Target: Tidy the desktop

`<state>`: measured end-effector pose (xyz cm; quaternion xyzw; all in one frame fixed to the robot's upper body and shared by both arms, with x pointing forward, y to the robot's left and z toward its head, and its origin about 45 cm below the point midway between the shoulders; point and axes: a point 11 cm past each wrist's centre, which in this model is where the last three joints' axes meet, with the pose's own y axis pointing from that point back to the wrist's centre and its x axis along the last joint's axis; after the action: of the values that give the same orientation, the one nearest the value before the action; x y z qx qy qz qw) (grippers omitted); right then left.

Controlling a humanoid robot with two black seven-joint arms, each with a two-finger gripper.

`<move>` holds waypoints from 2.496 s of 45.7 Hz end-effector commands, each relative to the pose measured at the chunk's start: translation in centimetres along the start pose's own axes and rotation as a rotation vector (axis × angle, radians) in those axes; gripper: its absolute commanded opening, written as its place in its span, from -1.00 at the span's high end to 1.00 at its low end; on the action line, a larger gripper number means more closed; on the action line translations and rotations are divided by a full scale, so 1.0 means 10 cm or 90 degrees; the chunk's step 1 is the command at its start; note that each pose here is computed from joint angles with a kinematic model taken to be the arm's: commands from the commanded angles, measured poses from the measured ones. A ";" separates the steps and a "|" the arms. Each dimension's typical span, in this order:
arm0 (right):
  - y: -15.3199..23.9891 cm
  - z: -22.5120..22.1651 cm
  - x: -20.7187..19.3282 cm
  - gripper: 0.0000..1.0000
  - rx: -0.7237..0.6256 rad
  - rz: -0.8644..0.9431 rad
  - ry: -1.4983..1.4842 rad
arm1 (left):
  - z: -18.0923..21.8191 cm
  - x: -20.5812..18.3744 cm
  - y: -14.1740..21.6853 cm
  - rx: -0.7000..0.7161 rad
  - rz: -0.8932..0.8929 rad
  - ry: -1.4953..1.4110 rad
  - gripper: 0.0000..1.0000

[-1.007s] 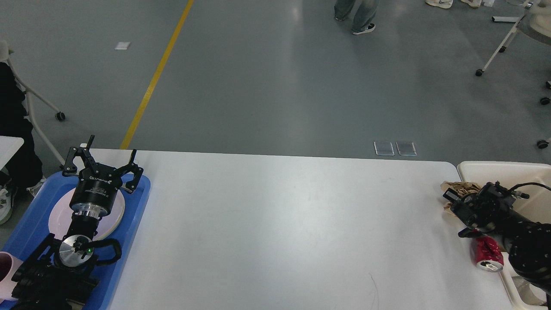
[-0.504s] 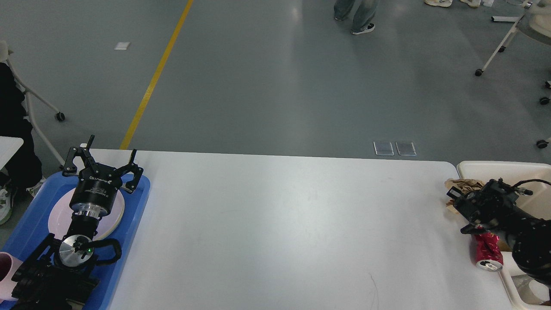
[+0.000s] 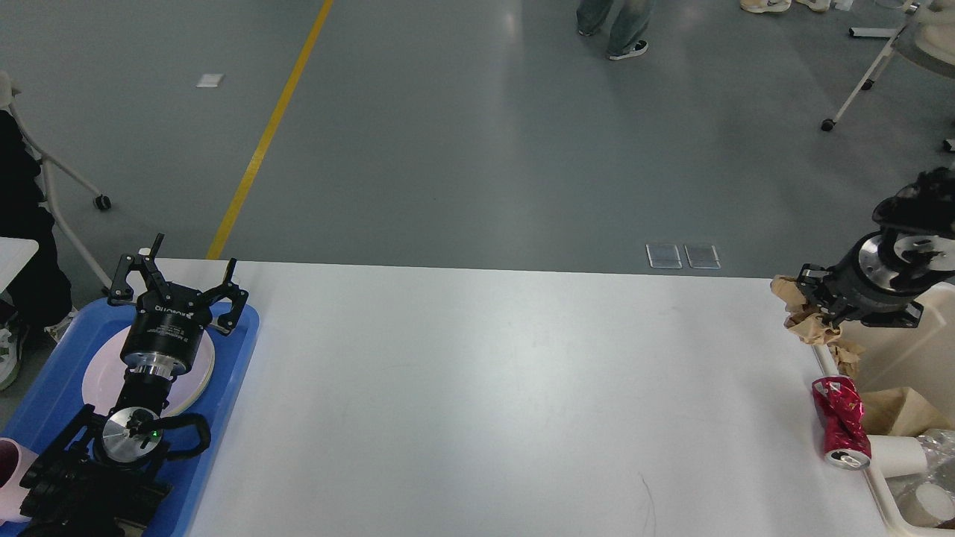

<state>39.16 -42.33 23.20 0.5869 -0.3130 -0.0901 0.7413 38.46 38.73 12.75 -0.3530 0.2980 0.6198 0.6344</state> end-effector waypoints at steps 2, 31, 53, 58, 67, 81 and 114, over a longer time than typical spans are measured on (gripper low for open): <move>0.67 -0.08 -0.06 1.00 -0.006 -0.030 0.096 | 0.00 0.00 0.00 0.000 0.000 0.000 -0.92; 1.16 0.07 -0.21 1.00 0.029 -0.062 0.114 | 0.00 0.00 0.00 0.000 0.000 0.000 -0.92; -0.08 1.68 0.18 1.00 -0.068 0.076 -0.159 | 0.00 0.00 0.00 0.000 -0.001 0.000 -0.92; -0.38 1.92 0.17 1.00 -0.087 0.102 -0.189 | 0.00 0.00 0.00 0.000 0.001 0.000 -0.92; -1.11 2.16 -0.21 1.00 -0.130 0.127 -0.199 | 0.00 0.00 0.00 0.000 0.000 0.000 -0.92; -1.72 2.00 -0.84 1.00 -0.150 0.192 -0.166 | 0.00 0.00 0.00 0.000 0.001 0.000 -0.92; -1.95 2.10 -1.37 0.24 -0.176 0.193 -0.204 | 0.00 0.00 0.00 0.000 0.000 0.000 -0.92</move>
<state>21.02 -58.18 2.65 0.4062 -0.4948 -0.1168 0.7593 38.45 38.74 12.72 -0.3522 0.2982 0.6205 0.6341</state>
